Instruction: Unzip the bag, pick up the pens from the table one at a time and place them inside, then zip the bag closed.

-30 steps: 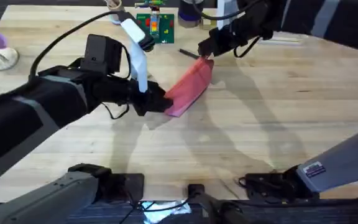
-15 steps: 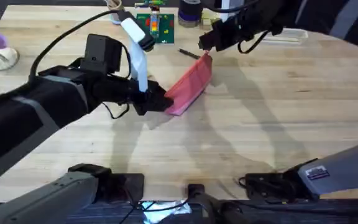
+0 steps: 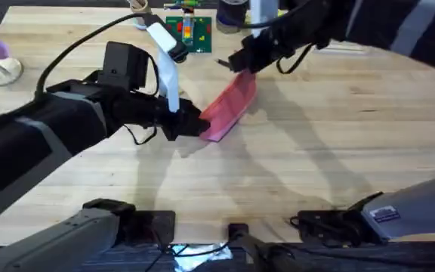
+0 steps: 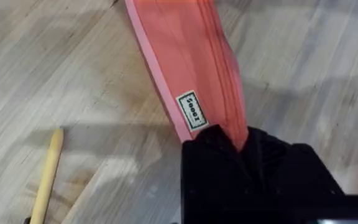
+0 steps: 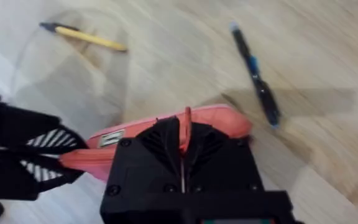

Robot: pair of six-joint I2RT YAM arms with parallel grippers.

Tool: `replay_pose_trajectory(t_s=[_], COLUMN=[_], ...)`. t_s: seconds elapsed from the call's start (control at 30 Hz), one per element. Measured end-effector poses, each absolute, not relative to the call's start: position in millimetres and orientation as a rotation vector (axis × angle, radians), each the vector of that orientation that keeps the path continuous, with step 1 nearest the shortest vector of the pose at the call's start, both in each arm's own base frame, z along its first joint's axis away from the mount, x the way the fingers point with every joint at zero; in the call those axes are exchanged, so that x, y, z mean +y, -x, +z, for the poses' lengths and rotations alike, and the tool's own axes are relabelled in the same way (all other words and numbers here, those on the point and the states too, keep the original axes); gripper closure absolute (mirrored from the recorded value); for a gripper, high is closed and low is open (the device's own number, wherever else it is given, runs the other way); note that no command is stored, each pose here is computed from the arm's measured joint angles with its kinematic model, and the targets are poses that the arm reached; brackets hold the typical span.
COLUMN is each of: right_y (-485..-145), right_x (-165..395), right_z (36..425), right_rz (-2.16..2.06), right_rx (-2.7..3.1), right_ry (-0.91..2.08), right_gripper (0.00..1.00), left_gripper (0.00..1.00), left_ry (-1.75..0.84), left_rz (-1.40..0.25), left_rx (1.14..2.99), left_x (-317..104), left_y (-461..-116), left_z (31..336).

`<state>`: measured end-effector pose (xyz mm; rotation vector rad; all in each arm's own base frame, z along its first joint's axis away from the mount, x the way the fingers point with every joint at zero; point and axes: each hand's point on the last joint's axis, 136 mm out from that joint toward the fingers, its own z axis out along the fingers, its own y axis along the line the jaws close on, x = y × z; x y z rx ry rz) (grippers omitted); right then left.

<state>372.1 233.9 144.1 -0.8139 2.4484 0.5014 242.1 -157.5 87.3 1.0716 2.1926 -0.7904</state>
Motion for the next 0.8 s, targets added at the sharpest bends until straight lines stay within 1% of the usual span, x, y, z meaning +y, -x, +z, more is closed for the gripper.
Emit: replay_pose_trajectory(t_s=[0.17, 0.27, 0.43, 0.6, 0.63, 0.8], right_y=[-353.7, -344.6, -333.9, -316.6, -308.0, -292.5], right_x=[261.0, 272.0, 284.7, 303.3, 311.3, 325.3], right_z=[143.7, 143.3, 143.0, 142.2, 141.8, 141.4], right_rz=[0.522, 0.545, 0.589, 0.641, 0.662, 0.7], right_rx=[2.432, 2.445, 2.491, 2.558, 2.584, 2.622], right_ry=[0.896, 0.895, 0.825, 0.722, 0.687, 0.645], right_gripper=[0.97, 0.97, 0.97, 0.97, 0.969, 0.969], left_gripper=[0.958, 0.958, 0.958, 0.958, 0.958, 0.958], left_ry=[-1.071, -1.071, -1.071, -1.071, -1.071, -1.071], left_rz=[-0.787, -0.787, -0.785, -0.781, -0.779, -0.779], left_rx=[2.196, 2.196, 2.197, 2.198, 2.2, 2.199], left_x=[-157.0, -157.0, -156.8, -156.5, -156.2, -156.2], left_y=[-242.0, -242.1, -242.2, -242.4, -242.5, -242.6], left_z=[86.9, 86.8, 86.6, 86.4, 86.2, 86.2])
